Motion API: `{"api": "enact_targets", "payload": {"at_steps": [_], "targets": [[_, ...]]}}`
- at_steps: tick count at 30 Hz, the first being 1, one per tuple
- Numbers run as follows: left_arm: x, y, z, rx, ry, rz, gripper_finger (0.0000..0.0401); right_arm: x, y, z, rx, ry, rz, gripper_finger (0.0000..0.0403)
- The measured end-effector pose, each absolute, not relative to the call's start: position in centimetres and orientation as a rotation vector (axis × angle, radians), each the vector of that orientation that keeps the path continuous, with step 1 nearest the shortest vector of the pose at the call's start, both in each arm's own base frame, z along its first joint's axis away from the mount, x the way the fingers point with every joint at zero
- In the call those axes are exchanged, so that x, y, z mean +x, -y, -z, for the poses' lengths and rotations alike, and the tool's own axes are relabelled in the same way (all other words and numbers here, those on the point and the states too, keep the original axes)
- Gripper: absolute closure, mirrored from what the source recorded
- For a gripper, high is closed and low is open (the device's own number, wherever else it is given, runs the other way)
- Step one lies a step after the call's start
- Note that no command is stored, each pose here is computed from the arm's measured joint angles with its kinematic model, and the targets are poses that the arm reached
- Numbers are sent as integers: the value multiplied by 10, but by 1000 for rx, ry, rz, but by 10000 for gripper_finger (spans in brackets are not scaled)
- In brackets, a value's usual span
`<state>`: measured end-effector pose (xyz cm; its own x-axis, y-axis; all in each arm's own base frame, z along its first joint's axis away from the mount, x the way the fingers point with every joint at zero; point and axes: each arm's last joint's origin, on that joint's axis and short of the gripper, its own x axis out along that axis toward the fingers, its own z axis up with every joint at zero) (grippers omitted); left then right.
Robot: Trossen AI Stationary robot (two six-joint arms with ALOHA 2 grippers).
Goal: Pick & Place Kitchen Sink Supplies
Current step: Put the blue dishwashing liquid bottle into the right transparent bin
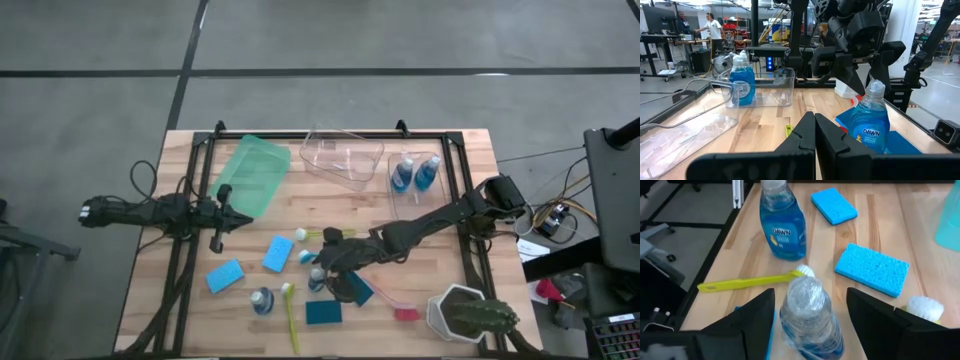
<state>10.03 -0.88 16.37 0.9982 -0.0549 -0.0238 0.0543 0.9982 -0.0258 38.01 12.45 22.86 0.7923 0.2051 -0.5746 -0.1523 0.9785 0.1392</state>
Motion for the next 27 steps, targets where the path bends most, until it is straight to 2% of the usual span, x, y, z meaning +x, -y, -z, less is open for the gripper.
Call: {"api": "enact_targets", "payload": {"at_steps": [11, 23, 27], "targets": [[100, 9, -164, -25, -25, 55, 401, 380, -124, -228, 86, -632, -192, 202], [100, 9, -164, -25, -25, 54, 401, 380, -125, -228, 87, -631, -194, 276], [100, 9, -164, -26, -25, 55, 401, 381, -125, -230, 88, -628, -195, 282]]}}
